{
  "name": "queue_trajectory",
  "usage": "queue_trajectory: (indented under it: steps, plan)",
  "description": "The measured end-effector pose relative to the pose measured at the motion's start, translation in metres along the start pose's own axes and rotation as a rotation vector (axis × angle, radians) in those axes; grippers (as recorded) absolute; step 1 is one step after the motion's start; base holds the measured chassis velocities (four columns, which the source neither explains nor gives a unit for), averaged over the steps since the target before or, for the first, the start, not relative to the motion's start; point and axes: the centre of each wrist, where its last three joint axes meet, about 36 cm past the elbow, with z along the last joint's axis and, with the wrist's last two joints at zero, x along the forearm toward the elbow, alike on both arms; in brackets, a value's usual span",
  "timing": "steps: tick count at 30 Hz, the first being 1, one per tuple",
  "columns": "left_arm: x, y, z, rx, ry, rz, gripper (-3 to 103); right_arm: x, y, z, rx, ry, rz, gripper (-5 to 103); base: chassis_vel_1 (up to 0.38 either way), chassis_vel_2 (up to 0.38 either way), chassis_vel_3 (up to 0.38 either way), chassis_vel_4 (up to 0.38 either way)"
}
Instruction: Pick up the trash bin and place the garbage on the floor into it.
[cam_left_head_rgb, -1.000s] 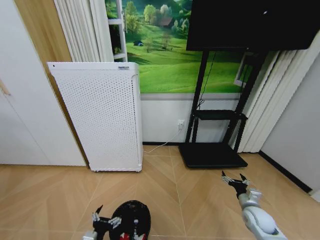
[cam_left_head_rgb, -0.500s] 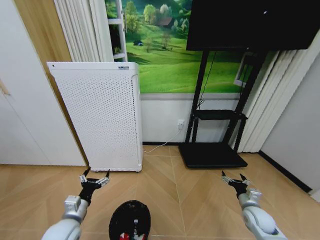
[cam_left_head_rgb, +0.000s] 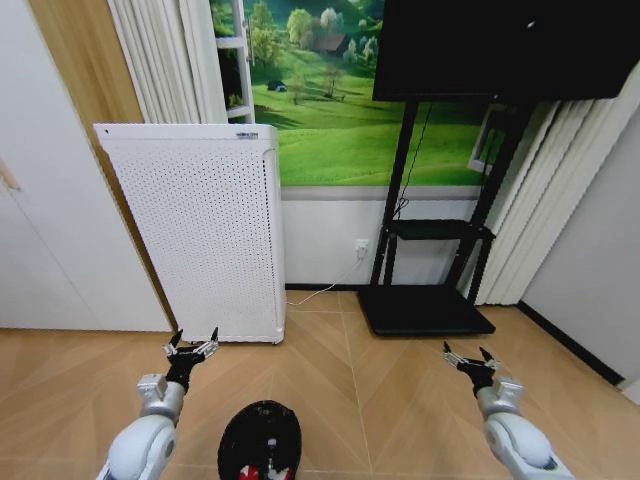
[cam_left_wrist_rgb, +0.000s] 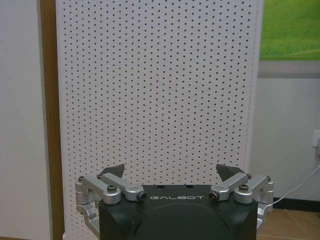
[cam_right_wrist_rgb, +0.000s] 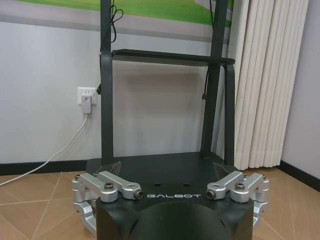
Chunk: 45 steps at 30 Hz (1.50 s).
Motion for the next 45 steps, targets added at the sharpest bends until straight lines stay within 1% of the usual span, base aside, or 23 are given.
queue_trajectory:
  steps: [9,13,21,45]
  plan:
    - [-0.009,-0.002,0.003,0.006,0.017,-0.014,100,0.0,0.0,0.0,0.0,0.0,0.0,100,0.0,0.0,0.0,0.0]
    - [-0.011,-0.002,0.006,0.0,0.024,-0.017,100,0.0,0.0,0.0,0.0,0.0,0.0,100,0.0,0.0,0.0,0.0]
    - [-0.012,-0.001,0.006,-0.011,0.023,-0.02,100,0.0,0.0,0.0,0.0,0.0,0.0,100,0.0,0.0,0.0,0.0]
    - [-0.011,0.0,0.006,-0.013,0.023,-0.019,100,0.0,0.0,0.0,0.0,0.0,0.0,100,0.0,0.0,0.0,0.0]
